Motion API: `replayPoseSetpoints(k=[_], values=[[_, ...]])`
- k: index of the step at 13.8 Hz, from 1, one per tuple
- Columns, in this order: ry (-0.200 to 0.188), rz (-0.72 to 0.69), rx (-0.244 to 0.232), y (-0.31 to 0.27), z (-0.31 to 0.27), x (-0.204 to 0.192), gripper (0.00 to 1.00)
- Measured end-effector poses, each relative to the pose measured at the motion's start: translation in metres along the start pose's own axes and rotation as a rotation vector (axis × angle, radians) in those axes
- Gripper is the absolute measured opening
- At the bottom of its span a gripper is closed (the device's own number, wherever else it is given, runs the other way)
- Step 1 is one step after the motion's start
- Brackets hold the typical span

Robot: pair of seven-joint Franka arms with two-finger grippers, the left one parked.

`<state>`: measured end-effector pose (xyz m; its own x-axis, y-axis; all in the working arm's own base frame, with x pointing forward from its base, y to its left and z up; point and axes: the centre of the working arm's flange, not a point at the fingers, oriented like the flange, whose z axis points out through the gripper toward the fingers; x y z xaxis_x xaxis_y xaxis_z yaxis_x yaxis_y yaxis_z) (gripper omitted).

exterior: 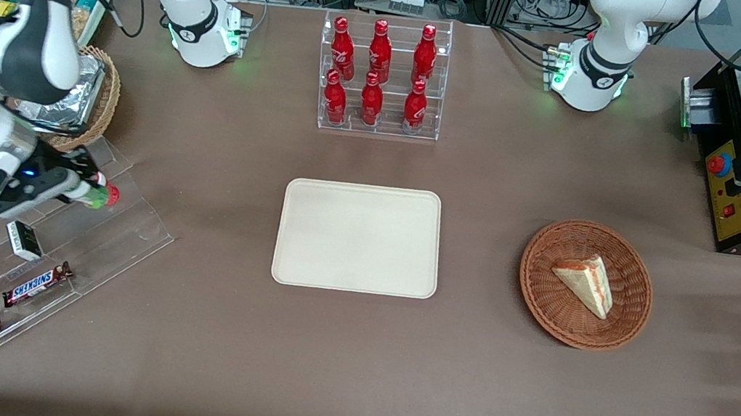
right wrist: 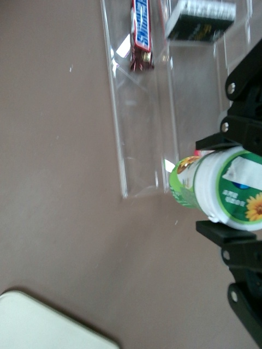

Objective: Place green gum on tray
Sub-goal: 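Carry the held gum jar over the cream tray with the right gripper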

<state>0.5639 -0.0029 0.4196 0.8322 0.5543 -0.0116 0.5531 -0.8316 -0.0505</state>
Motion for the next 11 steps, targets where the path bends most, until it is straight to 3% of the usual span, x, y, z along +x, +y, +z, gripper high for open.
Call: replayPoseSetpoints(k=[7, 11], values=[[-0.053, 0.287, -0.009, -0.142, 0.024, 0.072, 0.58], [-0.062, 0.458, -0.024, -0.205, 0.041, 0.11, 0.58]])
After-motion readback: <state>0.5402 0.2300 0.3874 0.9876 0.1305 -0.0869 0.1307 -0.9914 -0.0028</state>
